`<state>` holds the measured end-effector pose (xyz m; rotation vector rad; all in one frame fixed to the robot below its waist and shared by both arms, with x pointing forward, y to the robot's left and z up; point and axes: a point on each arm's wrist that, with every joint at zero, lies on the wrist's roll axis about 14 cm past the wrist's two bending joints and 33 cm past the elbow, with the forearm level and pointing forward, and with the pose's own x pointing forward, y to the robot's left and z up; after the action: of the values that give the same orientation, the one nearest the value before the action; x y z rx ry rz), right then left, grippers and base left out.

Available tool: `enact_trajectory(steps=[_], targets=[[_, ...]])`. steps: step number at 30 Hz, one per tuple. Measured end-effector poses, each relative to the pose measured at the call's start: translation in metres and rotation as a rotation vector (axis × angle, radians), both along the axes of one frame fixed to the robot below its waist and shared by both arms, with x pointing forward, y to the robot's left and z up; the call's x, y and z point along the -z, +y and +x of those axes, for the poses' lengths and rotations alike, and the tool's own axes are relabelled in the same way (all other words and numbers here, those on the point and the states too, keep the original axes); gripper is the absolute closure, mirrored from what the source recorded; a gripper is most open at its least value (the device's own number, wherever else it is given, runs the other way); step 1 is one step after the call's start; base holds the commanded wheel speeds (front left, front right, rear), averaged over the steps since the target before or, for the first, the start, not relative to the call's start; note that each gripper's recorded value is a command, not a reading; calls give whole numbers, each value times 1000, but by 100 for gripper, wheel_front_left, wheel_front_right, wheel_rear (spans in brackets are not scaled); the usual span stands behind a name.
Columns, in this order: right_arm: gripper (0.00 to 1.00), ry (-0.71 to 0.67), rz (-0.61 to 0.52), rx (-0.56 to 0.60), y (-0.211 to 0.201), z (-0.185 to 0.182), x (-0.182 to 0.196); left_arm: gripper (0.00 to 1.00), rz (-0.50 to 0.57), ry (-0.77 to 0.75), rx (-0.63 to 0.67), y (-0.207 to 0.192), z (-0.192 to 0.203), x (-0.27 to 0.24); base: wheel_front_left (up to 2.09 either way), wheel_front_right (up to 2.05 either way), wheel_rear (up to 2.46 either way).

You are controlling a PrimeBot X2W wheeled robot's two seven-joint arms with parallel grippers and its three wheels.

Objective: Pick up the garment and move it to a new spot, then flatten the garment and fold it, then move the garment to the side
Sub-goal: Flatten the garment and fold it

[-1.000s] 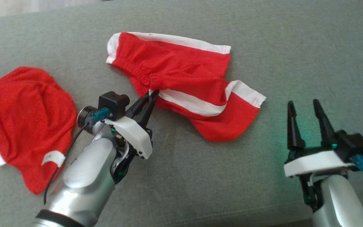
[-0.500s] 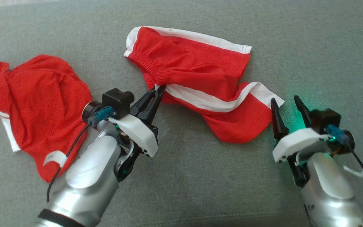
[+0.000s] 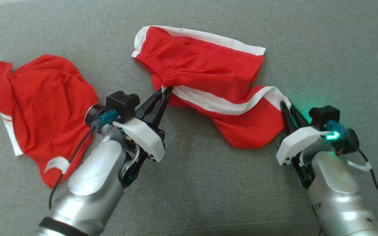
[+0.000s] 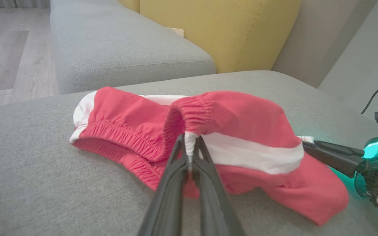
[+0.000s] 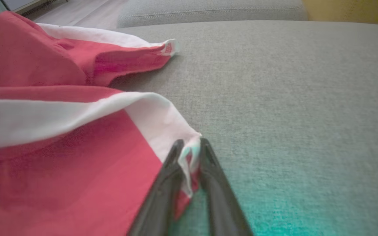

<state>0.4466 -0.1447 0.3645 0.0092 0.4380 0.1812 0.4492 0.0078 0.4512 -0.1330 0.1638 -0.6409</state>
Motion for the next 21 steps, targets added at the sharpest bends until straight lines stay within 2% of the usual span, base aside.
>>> enact_trajectory(steps=[5,9,13,14,21], targets=[[100,-28,-8,4,-3,1,-9,100,0,-21,-13,2,3,-8,0,0,0],[100,-151,-46,16,-14,14,-43,100,0,-55,-11,3,5,-20,0,0,0],[100,-368,-81,24,-23,33,-111,100,-2,-112,-15,7,8,-41,0,0,0],[100,-480,-112,19,-28,37,-148,100,-5,-140,-12,9,10,-53,0,0,0],[100,-788,-207,-31,-31,28,-257,100,-22,-323,2,7,26,-142,0,0,0]])
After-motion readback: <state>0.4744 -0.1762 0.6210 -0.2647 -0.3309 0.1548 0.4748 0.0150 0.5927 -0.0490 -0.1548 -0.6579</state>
